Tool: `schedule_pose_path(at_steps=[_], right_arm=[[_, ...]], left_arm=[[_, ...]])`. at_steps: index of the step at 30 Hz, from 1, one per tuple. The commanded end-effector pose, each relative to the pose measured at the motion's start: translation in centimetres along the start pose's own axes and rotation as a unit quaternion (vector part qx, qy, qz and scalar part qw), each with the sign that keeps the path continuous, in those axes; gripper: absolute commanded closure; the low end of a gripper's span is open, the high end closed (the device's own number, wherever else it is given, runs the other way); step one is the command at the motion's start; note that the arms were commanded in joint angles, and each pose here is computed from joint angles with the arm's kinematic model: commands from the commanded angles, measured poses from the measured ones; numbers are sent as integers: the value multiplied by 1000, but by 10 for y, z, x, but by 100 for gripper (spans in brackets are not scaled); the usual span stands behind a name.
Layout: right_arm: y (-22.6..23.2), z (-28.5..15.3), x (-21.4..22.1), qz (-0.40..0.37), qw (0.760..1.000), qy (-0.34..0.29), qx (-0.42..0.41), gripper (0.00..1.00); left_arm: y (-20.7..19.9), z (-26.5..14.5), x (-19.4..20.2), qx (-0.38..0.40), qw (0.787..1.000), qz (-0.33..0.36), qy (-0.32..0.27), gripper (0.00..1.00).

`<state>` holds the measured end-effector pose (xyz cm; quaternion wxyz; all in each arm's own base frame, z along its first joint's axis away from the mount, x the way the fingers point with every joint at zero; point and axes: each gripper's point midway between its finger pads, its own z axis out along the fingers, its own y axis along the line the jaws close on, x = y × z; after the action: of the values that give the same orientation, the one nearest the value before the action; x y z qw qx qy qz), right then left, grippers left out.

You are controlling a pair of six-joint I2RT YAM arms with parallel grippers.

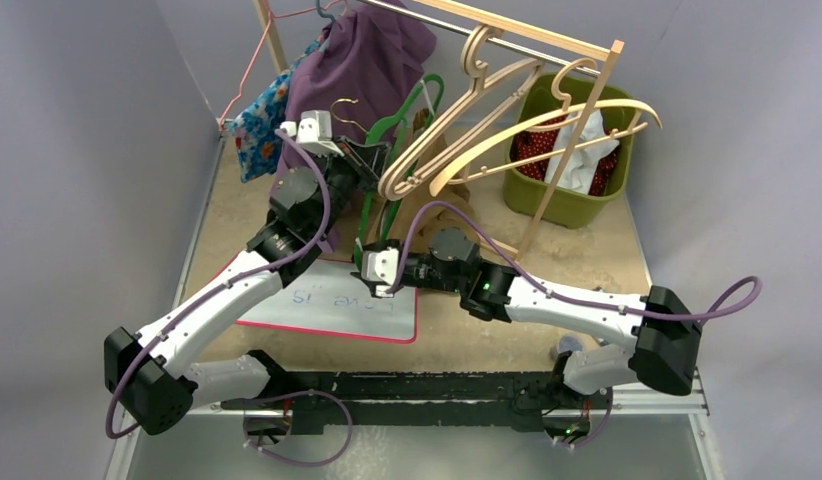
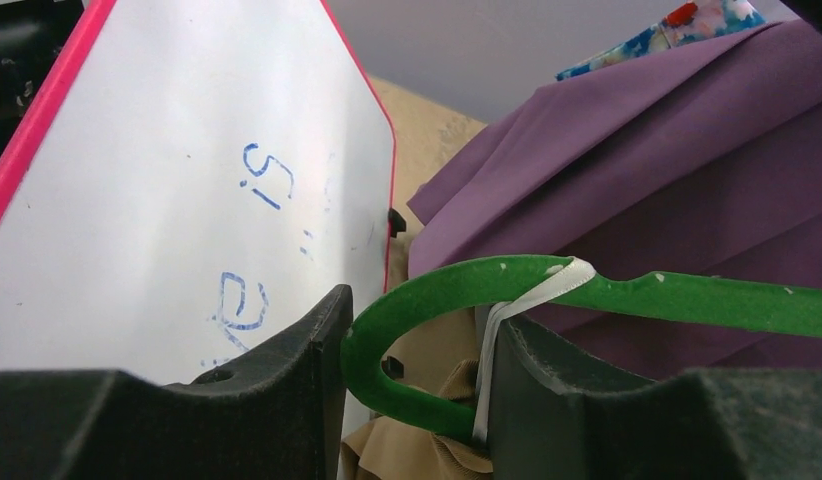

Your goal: Remove the skirt from the hanger

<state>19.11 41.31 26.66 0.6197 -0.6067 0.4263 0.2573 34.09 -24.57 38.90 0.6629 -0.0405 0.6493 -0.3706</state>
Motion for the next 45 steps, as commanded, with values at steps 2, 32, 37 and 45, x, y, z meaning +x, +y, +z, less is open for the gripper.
schedule_pose_path(at_steps=[2, 32, 37, 45], right_arm=[[-33, -1, -44, -31, 998, -50, 33, 78], [-49, -39, -47, 95, 985, -65, 130, 1], [-36, -62, -38, 160, 980, -24, 119, 1], [-10, -98, -24, 332, 934, 27, 126, 1]], left_arm=[[-38, -2, -49, 56, 996, -30, -62, 100], [-36, -1, -49, 48, 997, -31, -60, 100], [-33, -1, -50, 37, 998, -25, -55, 100], [-36, -6, -54, 37, 997, -38, -52, 100]])
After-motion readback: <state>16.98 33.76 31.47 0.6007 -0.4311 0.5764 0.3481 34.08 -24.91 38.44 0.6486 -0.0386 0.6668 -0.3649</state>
